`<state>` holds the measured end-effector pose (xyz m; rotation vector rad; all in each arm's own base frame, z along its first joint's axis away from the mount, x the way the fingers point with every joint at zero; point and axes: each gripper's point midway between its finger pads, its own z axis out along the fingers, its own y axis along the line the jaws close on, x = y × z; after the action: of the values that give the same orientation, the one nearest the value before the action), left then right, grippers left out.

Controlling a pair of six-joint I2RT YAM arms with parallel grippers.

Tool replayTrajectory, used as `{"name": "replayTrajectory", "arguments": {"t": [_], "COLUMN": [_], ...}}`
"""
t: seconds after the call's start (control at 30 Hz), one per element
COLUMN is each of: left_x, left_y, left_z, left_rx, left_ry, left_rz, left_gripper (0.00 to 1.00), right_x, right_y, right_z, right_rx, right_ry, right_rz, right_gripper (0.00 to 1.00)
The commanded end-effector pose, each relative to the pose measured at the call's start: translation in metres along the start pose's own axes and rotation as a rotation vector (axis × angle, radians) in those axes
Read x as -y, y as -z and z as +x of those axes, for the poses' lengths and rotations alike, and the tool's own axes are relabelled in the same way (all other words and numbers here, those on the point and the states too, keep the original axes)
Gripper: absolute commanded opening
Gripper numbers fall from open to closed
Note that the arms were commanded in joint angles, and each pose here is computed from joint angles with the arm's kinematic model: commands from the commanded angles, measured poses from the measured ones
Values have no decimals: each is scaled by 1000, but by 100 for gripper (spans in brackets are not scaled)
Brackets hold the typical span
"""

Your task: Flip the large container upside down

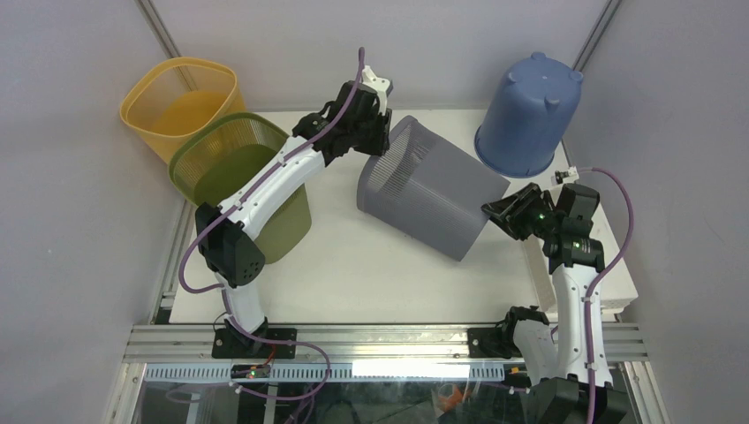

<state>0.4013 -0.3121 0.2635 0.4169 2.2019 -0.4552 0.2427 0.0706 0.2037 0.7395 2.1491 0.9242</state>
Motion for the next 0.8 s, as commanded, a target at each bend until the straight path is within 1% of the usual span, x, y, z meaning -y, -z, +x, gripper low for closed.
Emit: {"name": "replayTrajectory", "arguments": {"t": [0.0, 0.13, 0.3, 0.53, 0.77], "left_x": [11, 13, 13, 12, 18], "left_y": [22, 15, 6, -2, -8], "left_z": [-15, -9, -2, 4, 16], "left_rx": [58, 39, 14, -3, -36], "left_ry": [-26, -27, -31, -36, -17], "left_rz": [41, 48, 47, 40, 78], "left_gripper": [29, 21, 20, 21, 22], "right_x": [-19, -39, -80, -132, -167], "right_y": [3, 11, 31, 55, 71], "right_z": [-4, -10, -24, -33, -39], "right_rx": [9, 22, 53, 68, 89], "right_ry": [31, 58, 133, 221, 254], "right_rz": [-88, -148, -246, -377, -470], "right_gripper": [38, 25, 17, 16, 18]}}
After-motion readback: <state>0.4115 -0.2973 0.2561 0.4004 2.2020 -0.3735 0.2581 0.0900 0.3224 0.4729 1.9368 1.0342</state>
